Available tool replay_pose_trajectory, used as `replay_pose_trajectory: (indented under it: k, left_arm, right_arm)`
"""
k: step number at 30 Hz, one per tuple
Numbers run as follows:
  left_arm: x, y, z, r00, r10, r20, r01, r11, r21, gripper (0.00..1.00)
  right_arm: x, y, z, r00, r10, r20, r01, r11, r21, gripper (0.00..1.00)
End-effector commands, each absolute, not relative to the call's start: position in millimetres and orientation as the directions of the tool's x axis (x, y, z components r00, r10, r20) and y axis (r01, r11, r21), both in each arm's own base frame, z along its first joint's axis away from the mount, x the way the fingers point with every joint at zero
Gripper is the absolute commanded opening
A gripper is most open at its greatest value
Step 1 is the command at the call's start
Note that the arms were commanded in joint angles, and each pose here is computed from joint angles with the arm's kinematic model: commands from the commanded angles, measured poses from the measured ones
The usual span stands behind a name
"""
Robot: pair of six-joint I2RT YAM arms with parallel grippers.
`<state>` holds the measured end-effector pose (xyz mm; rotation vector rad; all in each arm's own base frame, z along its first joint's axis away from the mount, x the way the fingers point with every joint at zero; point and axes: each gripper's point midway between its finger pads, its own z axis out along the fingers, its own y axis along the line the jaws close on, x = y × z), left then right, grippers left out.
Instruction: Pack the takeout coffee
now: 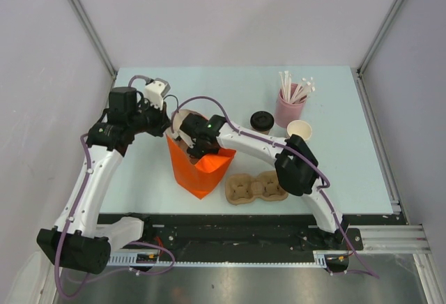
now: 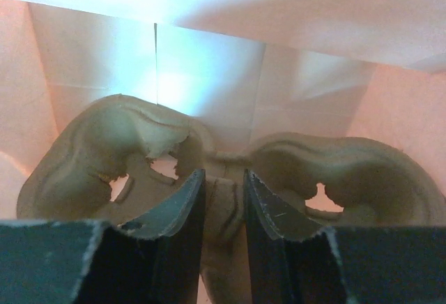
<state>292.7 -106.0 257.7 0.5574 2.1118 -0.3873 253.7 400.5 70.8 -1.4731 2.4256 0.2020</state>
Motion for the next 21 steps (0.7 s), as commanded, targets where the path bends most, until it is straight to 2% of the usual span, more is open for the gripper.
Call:
replay_pose_trajectory:
  k: [1, 4, 13, 20, 21]
  left_arm:
    - [278.4, -143.9, 294.3, -0.390, 0.202, -0.898, 0.682, 0.719, -0.135, 0.00]
    - [280.1, -138.6, 282.7, -0.399, 0.227, -0.888, 0.670, 0.734, -0.114, 0.00]
    - [283.6, -121.9, 262.8, -0.407, 0.305, -0.861, 0.639, 0.769, -0.030, 0.01]
    - [279.6, -121.3, 260.1, -0.399, 0.351, -0.847, 0.658, 0.753, 0.001, 0.00]
    - [277.6, -122.4, 259.5, -0.399, 0.357, -0.845, 0.667, 0.745, 0.000, 0.00]
  right_arm:
    - [240.4, 376.4, 22.7, -0.484, -0.858, -0.172, -0.869, 0.494, -0.018, 0.28]
    - [244.3, 383.4, 39.7, -0.483, -0.844, -0.233, -0.864, 0.503, -0.030, 0.43]
    - [247.6, 415.6, 119.9, -0.427, -0.746, -0.511, -0.859, 0.511, -0.028, 0.60]
    - [251.3, 420.6, 158.3, -0.399, -0.682, -0.613, -0.856, 0.517, -0.018, 0.77]
    - [253.1, 420.3, 162.0, -0.397, -0.673, -0.624, -0.852, 0.522, -0.021, 0.88]
